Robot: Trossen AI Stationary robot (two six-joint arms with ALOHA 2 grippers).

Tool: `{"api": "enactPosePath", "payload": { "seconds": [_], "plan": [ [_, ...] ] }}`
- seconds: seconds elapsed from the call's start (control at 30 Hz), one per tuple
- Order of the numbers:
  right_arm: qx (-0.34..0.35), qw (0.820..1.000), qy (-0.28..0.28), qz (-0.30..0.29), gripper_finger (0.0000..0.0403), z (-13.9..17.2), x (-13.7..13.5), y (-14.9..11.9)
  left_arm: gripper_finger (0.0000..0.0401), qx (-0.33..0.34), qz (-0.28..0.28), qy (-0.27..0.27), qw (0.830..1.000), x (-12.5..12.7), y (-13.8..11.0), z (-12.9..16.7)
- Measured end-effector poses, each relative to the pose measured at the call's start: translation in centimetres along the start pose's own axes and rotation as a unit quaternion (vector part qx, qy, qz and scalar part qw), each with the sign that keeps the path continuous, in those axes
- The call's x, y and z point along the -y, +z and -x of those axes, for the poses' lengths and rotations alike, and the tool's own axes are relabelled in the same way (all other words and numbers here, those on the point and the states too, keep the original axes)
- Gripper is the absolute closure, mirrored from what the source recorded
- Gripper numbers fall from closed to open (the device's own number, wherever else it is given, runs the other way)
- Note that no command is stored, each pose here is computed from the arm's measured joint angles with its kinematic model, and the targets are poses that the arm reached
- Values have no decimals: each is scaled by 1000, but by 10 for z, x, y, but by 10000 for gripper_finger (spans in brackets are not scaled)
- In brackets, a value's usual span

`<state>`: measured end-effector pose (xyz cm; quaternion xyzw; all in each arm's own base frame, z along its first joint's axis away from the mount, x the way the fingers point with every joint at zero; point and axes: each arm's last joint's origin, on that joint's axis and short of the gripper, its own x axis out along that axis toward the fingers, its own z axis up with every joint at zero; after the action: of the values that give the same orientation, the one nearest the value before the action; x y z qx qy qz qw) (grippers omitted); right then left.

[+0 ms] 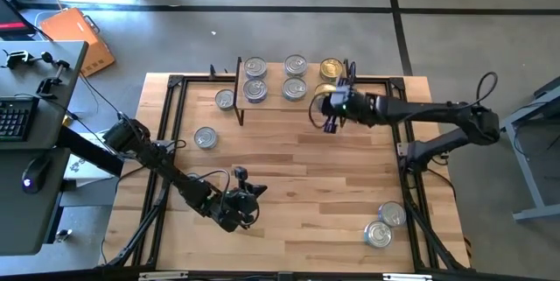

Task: Stack canned seafood by type on shelf
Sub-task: Put the green tuna can on the shelf, then stack the blue tuna can on top of the other blue tuna can on the shelf

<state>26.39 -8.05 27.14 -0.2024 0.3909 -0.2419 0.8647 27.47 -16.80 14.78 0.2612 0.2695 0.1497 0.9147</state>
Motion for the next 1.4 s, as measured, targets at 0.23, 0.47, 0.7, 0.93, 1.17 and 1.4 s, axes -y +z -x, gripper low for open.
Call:
{"api": "enactPosePath", "payload": {
  "seconds": [0.23, 0.47, 0.7, 0.93, 1.17, 1.4],
  "plan": [
    [-20, 998, 23, -58, 402, -9, 18, -12, 401, 0, 4, -1, 1000, 0, 0, 0],
    [-12, 995, 25, -96, 344, 5, 17, -11, 401, 0, 9, -1, 1000, 0, 0, 0],
    [55, 988, 43, -139, 295, 43, 10, 1, 401, 25, 24, -2, 999, 1, 7, 5],
    [95, 971, 184, -120, 314, 83, -74, 18, 401, 74, 19, 35, 996, -18, 27, 54],
    [57, 965, 250, -59, 351, 109, -183, -2, 401, 93, 85, 27, 992, -44, 26, 106],
    [-23, 974, 220, -57, 384, 135, -216, -40, 401, 98, 172, 2, 980, -60, 23, 125]
  ]
}}
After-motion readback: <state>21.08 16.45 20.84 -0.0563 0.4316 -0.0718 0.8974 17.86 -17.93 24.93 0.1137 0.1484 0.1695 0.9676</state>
